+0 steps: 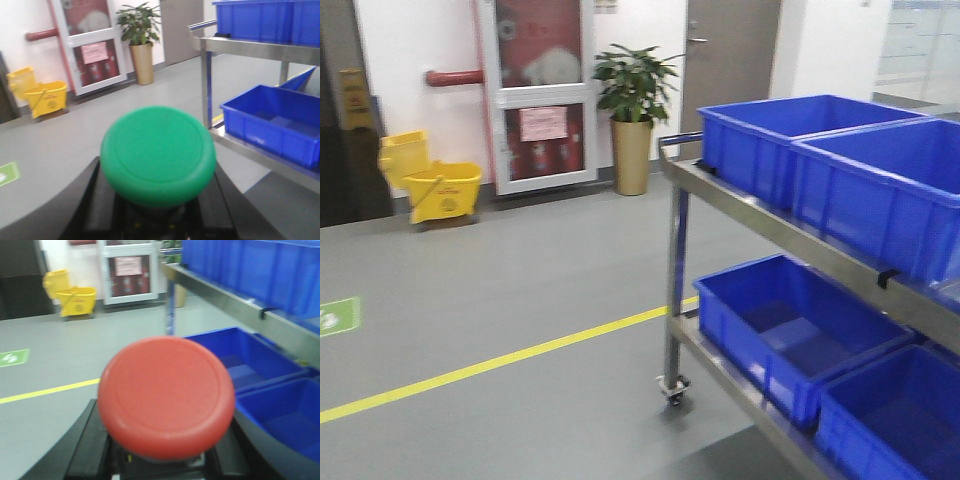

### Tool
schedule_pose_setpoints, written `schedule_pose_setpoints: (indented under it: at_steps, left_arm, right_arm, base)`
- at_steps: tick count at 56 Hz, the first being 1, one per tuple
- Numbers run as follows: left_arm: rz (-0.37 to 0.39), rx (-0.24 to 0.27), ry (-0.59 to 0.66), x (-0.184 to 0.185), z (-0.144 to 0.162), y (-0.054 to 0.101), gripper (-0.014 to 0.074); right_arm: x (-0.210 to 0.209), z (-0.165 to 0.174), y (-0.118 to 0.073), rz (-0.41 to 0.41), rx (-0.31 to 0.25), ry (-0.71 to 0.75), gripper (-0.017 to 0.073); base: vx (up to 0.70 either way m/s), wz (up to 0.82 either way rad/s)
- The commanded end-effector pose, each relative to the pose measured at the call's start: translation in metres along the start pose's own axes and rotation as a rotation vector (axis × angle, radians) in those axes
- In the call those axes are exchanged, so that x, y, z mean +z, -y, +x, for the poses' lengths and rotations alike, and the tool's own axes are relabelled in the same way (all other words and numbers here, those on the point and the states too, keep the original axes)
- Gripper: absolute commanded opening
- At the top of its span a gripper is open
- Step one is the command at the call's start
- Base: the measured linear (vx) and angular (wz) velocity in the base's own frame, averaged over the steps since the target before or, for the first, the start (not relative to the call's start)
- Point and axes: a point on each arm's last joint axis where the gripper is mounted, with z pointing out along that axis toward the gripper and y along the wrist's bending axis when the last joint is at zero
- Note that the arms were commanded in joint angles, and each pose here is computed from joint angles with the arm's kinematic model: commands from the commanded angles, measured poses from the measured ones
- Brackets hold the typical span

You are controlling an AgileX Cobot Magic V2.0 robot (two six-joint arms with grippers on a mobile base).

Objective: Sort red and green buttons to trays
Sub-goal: 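Drive the base to the counter holding the green and red trays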

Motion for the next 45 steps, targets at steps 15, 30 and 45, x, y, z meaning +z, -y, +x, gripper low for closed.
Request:
schedule_pose_setpoints:
  at_steps: [15, 30, 45]
  left_arm:
    - [0.037, -0.01, 0.095, -0.0023, -0.016, 0.0027, 0.0]
    - [0.037, -0.01, 0.095, -0.0023, -0.016, 0.0027, 0.0]
    - [0.037, -0.01, 0.095, -0.0023, -0.016, 0.0027, 0.0]
  right_arm:
    - [-0.0005, -0.0182, -0.0016, -0.015, -0.016, 0.108, -0.0008]
    - [-0.0005, -0.0182, -0.0016, -0.015, -0.016, 0.108, -0.0008]
    - [-0.0005, -0.0182, -0.0016, -0.015, -0.016, 0.108, -0.0008]
  base:
    - [0.48, -0.62]
    - [0.36, -0.88]
    - [0.23, -0.87]
